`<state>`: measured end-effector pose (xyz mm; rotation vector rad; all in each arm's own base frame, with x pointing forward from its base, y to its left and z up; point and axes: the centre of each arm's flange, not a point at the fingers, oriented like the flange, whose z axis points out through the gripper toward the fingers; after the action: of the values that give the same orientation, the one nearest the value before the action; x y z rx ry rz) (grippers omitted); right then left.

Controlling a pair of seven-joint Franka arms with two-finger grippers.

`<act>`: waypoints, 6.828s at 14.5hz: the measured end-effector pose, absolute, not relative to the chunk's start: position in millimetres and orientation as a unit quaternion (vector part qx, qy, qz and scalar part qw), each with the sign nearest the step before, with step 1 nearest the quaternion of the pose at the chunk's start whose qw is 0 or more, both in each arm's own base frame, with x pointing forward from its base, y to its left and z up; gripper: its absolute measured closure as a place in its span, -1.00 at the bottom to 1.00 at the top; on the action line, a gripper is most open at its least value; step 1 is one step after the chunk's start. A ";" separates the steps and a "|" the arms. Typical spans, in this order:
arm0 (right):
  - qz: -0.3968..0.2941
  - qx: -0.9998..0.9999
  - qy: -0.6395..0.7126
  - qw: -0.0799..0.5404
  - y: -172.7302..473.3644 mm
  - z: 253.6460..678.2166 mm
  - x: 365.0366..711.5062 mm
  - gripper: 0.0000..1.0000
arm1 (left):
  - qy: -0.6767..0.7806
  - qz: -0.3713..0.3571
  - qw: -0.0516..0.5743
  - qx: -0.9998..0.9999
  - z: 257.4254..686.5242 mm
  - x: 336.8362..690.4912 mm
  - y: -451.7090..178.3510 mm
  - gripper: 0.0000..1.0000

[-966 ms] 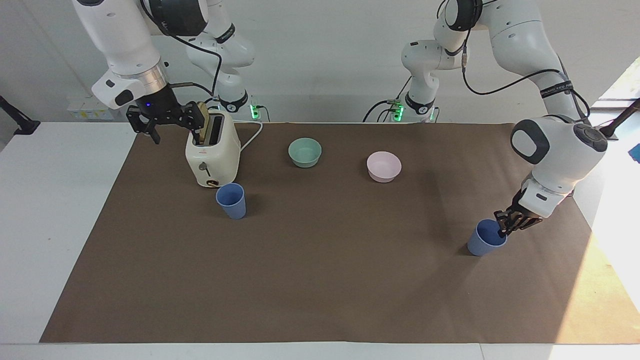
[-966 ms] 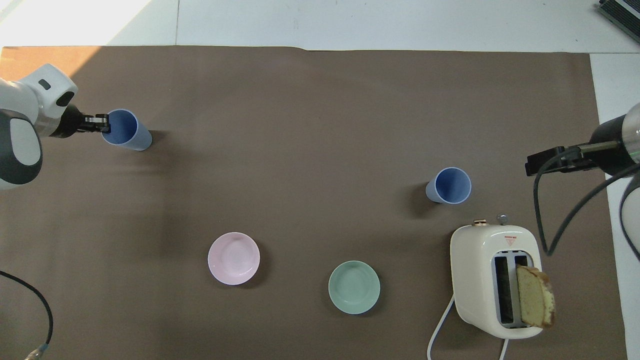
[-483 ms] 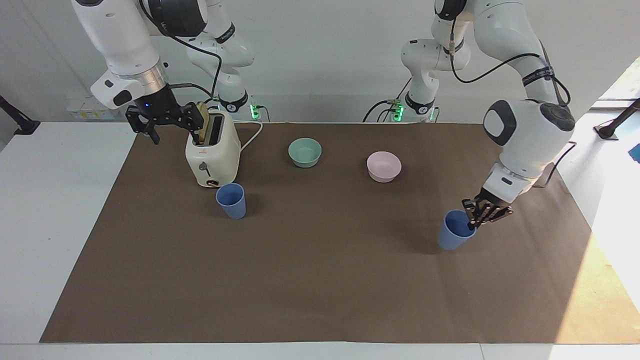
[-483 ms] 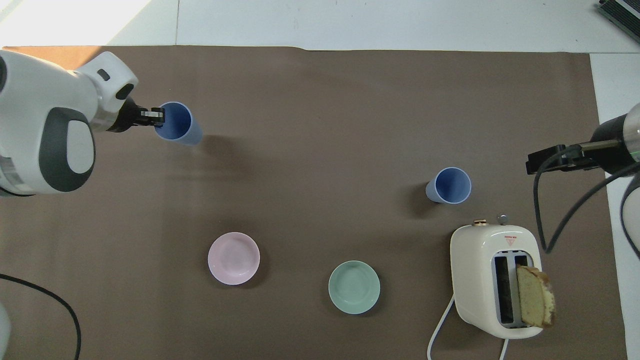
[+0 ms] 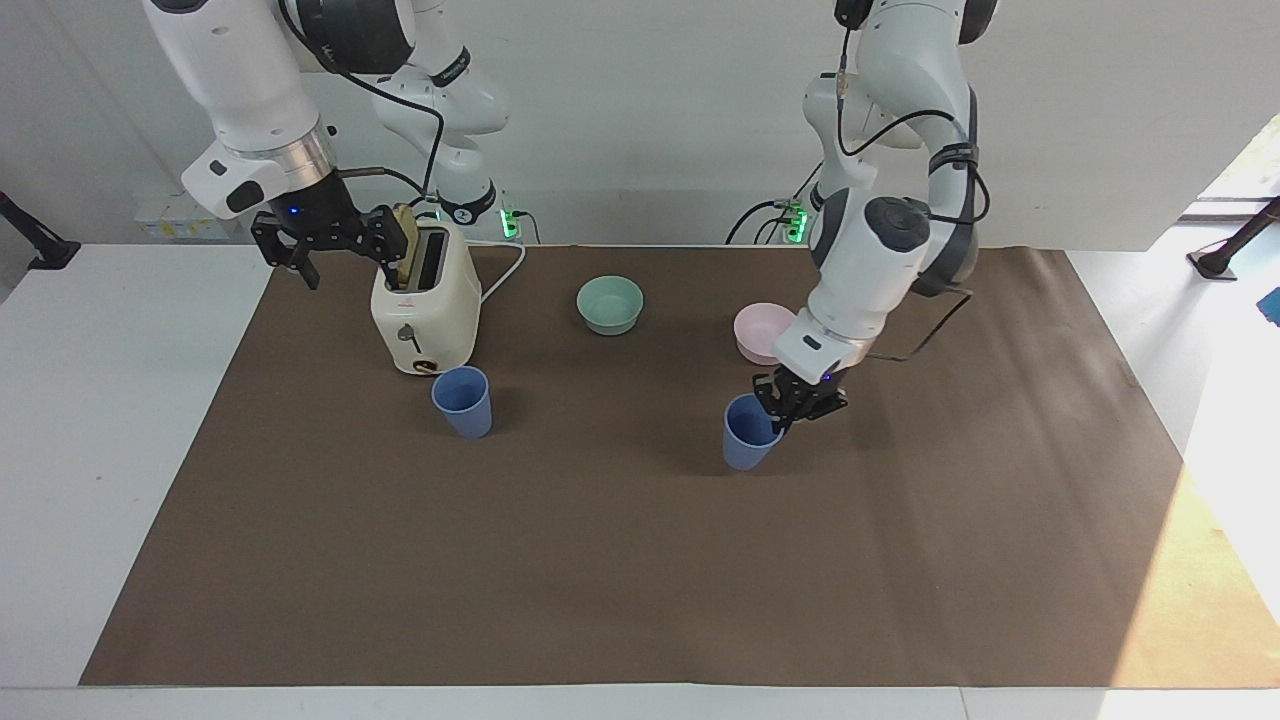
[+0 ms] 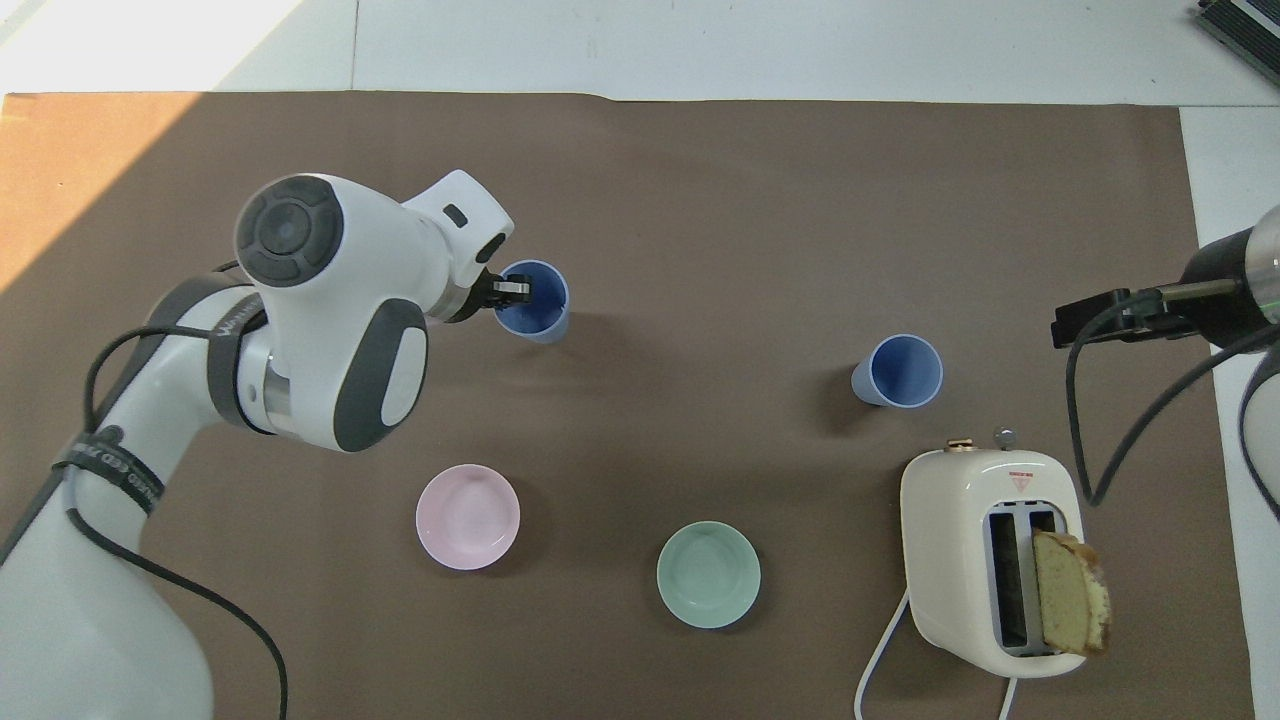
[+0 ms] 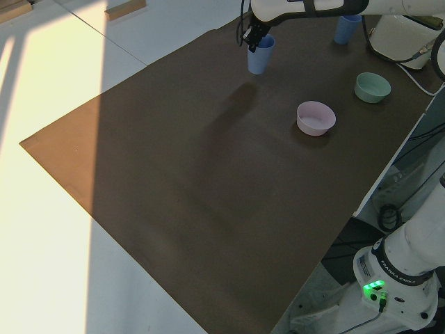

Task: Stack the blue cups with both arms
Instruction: 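Carry the blue cup with the left gripper to the table center, then release the cup with the left gripper while the right gripper reaches the other cup, then grasp the second blue cup with the right gripper and lift it, then carry the held cup over the center cup and lower it inside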

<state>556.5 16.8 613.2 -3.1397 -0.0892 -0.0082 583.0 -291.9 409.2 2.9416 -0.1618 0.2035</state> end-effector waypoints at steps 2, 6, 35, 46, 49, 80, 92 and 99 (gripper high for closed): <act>-0.001 -1.000 -0.025 0.000 16.8 608.3 557.0 -1.00 | -0.064 0.068 0.096 0.991 391.2 561.4 -324.0 0.93; -0.008 -1.000 -0.016 0.000 18.2 599.4 560.3 -1.00 | -0.079 0.060 0.096 0.990 383.0 538.5 -354.6 0.92; 0.029 -0.999 -0.032 0.010 47.8 370.4 596.4 -1.00 | -0.084 -0.004 0.005 0.996 632.8 558.8 24.7 -1.00; 0.024 -0.999 -0.045 0.014 63.6 377.0 595.0 0.89 | -0.096 0.013 0.007 0.995 664.1 543.0 66.0 -1.00; 0.024 -0.999 -0.044 0.014 62.7 376.3 595.0 0.89 | -0.098 0.013 0.007 0.995 664.1 543.2 64.8 -1.00; -0.008 -0.994 0.066 0.086 308.9 532.8 592.5 0.89 | -0.125 0.012 0.007 0.992 663.6 546.9 20.7 -1.00; 0.002 -0.994 0.068 0.085 347.3 494.5 599.2 0.89 | -0.124 0.012 0.007 0.992 663.6 546.9 20.9 -1.00; 0.017 -0.995 0.065 0.075 353.6 461.7 596.4 0.89 | -0.124 0.012 0.007 0.992 663.6 546.9 20.9 -1.00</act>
<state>596.4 353.6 461.7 -2.9845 0.1961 0.0512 546.9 20.9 663.6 3.1024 -0.3890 0.0368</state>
